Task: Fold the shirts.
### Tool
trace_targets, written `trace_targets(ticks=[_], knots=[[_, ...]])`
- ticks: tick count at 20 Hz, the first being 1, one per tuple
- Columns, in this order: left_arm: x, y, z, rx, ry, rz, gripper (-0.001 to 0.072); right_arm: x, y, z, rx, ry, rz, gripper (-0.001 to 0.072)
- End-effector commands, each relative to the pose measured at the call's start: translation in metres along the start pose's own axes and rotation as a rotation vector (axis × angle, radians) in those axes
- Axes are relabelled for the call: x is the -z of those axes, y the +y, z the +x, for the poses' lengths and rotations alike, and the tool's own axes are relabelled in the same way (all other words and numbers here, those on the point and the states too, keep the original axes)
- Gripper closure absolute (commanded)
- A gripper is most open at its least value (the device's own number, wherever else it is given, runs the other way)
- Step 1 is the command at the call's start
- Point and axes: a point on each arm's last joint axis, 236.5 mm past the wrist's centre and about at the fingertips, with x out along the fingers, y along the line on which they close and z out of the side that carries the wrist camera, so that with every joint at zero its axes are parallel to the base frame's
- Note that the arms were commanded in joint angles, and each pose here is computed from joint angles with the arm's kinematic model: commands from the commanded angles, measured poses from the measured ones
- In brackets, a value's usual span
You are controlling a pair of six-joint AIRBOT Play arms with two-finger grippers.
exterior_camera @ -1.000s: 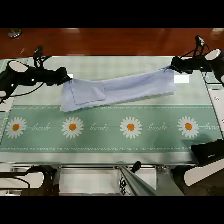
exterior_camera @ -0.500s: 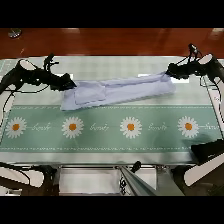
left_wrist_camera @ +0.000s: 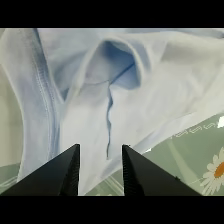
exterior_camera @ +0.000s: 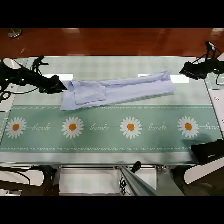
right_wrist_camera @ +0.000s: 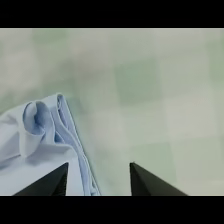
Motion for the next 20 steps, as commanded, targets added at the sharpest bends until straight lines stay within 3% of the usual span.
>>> trace_targets(ticks=[1,5,10,11,14,15,16,20], knots=[[-0.005,-0.022,-0.027,-0.004,-0.065,0.056,0.0369,0.025,0.001,0.001,-0.218,0.125,0.189,0.0220],[-0.005,-0.056,-0.046,0.000,-0.124,0.138,0.0369,0.067,0.007,0.033,-0.256,0.293,0.207,0.0220],[-0.008,-0.088,-0.043,0.040,-0.159,0.173,0.0369,0.068,0.045,0.067,-0.243,0.270,0.137,0.0222],[-0.008,-0.100,-0.042,0.078,-0.166,0.170,0.0369,0.067,0.054,0.072,-0.241,0.257,0.119,0.0250],[-0.012,-0.127,-0.042,0.140,-0.203,0.180,0.0392,0.063,0.083,0.065,-0.255,0.231,0.046,0.0693],[-0.013,-0.133,-0.042,0.141,-0.216,0.193,0.0465,0.057,0.092,0.054,-0.264,0.207,-0.003,0.0694],[-0.013,-0.140,-0.040,0.145,-0.225,0.211,0.0670,0.048,0.103,0.038,-0.271,0.172,-0.046,0.0694],[-0.005,-0.186,-0.016,0.172,-0.244,0.284,0.0695,0.024,0.148,-0.040,-0.280,0.040,-0.175,0.0694]])
